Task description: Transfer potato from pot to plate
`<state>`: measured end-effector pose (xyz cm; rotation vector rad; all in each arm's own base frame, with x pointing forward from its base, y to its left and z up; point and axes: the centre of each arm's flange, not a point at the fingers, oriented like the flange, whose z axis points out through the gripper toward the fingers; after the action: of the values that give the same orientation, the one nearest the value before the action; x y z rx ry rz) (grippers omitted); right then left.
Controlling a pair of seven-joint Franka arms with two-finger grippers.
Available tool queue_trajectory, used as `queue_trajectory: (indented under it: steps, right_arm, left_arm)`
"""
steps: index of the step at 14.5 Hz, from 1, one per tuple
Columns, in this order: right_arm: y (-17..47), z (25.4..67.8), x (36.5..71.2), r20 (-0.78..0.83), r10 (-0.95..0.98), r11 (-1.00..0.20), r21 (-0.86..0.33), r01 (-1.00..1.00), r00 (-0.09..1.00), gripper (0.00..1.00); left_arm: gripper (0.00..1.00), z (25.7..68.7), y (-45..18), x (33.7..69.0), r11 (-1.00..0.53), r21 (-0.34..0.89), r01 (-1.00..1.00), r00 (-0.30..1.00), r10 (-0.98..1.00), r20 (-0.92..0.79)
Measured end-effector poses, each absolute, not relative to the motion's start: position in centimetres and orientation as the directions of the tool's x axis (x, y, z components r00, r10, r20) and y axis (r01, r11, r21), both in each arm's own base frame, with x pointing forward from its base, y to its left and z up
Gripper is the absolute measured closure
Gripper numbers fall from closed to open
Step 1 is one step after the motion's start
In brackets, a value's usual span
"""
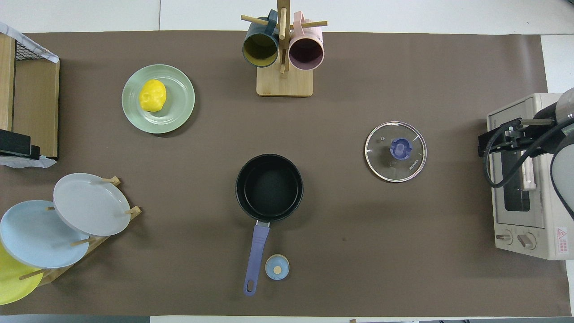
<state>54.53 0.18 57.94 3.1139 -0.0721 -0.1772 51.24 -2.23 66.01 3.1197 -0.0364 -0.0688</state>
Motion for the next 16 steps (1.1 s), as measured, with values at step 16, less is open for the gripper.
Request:
queue_trajectory:
  steps: [16]
  right_arm:
    - [0.2, 57.9, 54.5, -0.113, -0.047, -0.999, 0.024, -0.045, 0.992, 0.0]
  left_arm:
    - [0.0, 63.5, -5.1, 53.5, -0.997, 0.017, -0.072, 0.995, -0.073, -0.065]
